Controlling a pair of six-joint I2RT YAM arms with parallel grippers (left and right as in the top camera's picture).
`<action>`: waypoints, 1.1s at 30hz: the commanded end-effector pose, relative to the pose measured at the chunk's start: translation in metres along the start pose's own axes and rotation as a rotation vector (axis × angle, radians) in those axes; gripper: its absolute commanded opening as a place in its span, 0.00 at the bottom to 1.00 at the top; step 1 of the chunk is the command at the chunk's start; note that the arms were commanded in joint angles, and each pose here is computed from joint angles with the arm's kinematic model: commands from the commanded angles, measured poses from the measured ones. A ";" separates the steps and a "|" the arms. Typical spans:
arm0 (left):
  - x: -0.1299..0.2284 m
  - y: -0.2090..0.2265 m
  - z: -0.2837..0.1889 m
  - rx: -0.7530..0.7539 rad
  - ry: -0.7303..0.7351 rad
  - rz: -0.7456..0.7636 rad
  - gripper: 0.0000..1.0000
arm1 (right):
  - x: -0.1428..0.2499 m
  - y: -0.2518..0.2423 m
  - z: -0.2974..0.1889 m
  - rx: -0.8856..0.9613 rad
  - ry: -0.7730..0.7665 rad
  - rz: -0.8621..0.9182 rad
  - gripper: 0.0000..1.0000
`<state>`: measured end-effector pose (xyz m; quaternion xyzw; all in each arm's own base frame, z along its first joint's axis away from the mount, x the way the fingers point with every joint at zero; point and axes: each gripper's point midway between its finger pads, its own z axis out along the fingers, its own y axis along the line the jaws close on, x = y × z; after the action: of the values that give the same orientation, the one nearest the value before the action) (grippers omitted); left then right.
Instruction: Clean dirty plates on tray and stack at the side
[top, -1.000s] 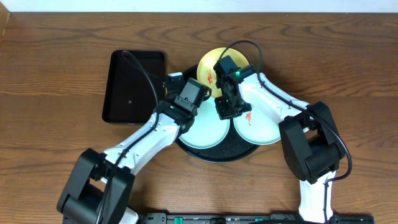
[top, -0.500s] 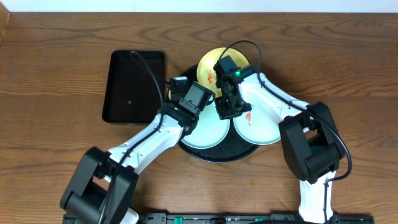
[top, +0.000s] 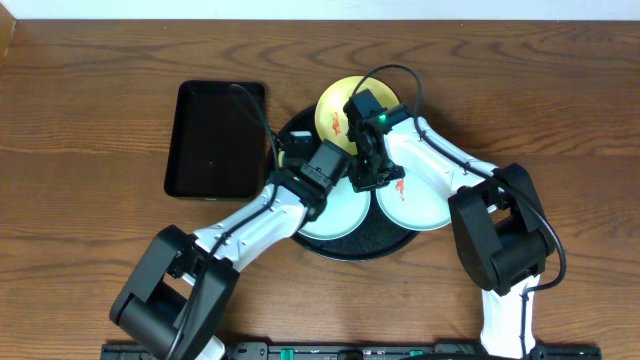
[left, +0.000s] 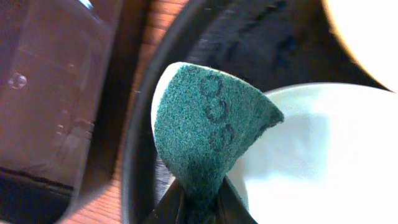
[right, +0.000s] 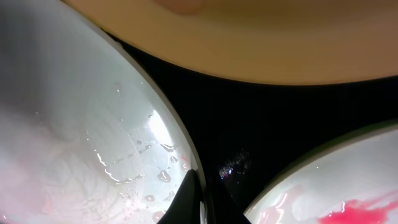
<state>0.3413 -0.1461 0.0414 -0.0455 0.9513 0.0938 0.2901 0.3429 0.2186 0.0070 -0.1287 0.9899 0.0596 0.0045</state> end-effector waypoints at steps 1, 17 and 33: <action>0.019 -0.018 -0.003 0.041 0.035 -0.015 0.07 | 0.003 -0.010 0.006 0.058 0.009 -0.013 0.01; -0.001 -0.037 -0.046 0.212 0.002 -0.094 0.08 | 0.003 -0.010 0.006 0.058 0.010 -0.013 0.01; -0.044 0.050 -0.065 0.128 -0.048 -0.304 0.08 | 0.005 -0.006 0.006 0.031 0.019 -0.012 0.01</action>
<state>0.3318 -0.1359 0.1310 -0.1298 0.9330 -0.0322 0.3340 0.3438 0.2176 0.0069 -0.1328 0.9895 0.0564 0.0067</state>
